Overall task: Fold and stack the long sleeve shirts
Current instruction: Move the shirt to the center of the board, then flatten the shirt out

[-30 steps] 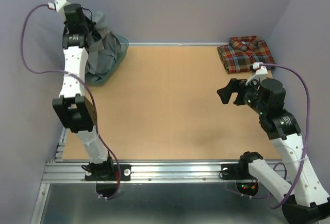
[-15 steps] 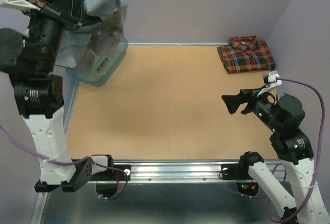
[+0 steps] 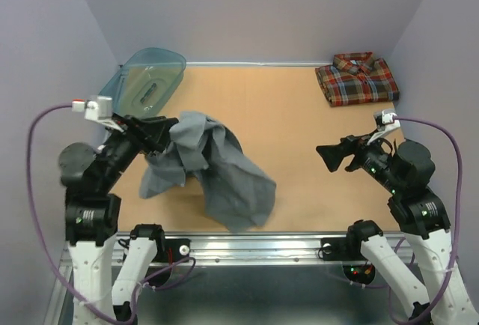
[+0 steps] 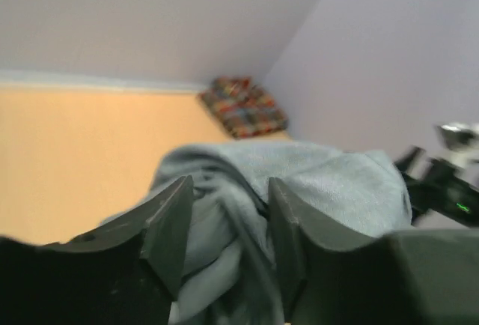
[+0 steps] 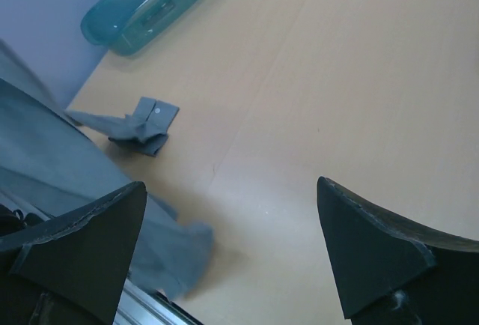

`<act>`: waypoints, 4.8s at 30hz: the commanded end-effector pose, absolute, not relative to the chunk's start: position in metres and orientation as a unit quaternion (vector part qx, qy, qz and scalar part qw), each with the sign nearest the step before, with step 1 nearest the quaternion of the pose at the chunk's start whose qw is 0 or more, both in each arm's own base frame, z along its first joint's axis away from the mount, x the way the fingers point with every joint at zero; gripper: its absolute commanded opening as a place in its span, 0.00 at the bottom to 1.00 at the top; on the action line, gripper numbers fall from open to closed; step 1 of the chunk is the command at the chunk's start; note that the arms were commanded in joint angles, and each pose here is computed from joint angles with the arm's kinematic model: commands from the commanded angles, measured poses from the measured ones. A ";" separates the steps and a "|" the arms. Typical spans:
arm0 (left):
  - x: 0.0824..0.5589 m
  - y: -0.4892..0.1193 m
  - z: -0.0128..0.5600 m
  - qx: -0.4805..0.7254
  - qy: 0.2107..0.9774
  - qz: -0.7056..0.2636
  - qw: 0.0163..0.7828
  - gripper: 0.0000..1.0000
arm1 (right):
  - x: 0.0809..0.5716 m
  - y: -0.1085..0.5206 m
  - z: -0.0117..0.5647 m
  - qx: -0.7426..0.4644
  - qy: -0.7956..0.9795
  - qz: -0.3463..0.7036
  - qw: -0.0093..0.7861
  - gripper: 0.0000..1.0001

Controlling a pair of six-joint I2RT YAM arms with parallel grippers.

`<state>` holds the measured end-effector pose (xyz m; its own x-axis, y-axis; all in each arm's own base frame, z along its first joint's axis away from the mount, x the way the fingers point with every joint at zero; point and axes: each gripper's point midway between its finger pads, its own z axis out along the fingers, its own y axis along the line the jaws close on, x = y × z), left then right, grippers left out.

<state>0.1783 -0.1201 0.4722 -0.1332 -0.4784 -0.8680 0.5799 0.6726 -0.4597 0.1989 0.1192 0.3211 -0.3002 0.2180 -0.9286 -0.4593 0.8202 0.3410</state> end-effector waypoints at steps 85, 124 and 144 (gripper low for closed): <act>0.256 -0.076 0.087 -0.328 0.852 -0.239 0.331 0.48 | 0.397 0.306 0.228 -0.187 0.820 0.185 0.508 0.01; 0.376 -0.119 0.625 0.015 0.452 -0.370 0.811 0.00 | 0.327 0.164 0.630 -0.236 0.490 0.079 0.835 0.01; 0.172 -0.048 0.316 -0.232 0.629 -0.327 0.666 0.89 | 0.128 0.225 0.275 -0.336 0.711 0.508 0.352 0.58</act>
<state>0.1971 -0.0724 0.3297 -0.0365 -0.6595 -0.7508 0.2788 0.7148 -0.6414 0.1733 0.2295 0.2976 -0.3703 -0.1133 -0.9220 -0.8862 0.3408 0.3140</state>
